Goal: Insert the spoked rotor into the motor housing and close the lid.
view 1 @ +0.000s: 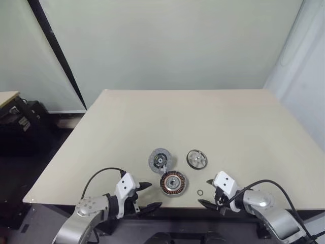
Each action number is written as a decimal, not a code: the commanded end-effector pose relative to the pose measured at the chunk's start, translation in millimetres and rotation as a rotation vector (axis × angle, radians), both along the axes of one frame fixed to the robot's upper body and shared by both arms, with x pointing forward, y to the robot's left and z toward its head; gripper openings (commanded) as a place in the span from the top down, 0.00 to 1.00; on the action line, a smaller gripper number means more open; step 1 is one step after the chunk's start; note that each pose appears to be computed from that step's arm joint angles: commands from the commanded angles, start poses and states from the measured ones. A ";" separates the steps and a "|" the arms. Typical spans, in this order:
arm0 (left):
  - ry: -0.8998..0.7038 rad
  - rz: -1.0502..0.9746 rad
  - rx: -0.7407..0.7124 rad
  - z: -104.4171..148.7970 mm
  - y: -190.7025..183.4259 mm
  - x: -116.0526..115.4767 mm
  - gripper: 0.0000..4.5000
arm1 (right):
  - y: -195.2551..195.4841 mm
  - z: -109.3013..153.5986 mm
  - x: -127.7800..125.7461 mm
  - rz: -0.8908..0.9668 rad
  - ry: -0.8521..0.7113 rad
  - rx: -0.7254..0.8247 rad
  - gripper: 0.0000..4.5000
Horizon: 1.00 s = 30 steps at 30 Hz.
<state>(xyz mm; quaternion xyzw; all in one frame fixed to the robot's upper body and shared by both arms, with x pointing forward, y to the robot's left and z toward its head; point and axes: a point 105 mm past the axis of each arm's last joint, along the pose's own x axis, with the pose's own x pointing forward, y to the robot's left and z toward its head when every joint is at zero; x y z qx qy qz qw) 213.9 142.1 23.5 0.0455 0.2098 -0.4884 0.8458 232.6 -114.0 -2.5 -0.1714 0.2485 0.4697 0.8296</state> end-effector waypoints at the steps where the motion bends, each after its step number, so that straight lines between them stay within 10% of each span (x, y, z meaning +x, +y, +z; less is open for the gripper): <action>1: -0.035 -0.026 0.012 5.8 -1.8 1.8 0.01 | 6.9 6.3 5.9 0.014 -0.050 0.004 0.02; 11: -0.046 -0.025 0.020 6.5 0.2 3.7 0.01 | 9.1 -1.7 8.9 -0.012 -0.039 0.004 0.02; 23: -0.054 -0.031 0.017 5.7 -0.9 4.2 0.00 | 5.7 -3.5 10.3 -0.038 -0.029 -0.003 0.83; 30: -0.049 0.001 0.006 6.1 4.8 6.5 0.00 | 10.9 17.5 24.3 -0.087 -0.080 0.076 0.83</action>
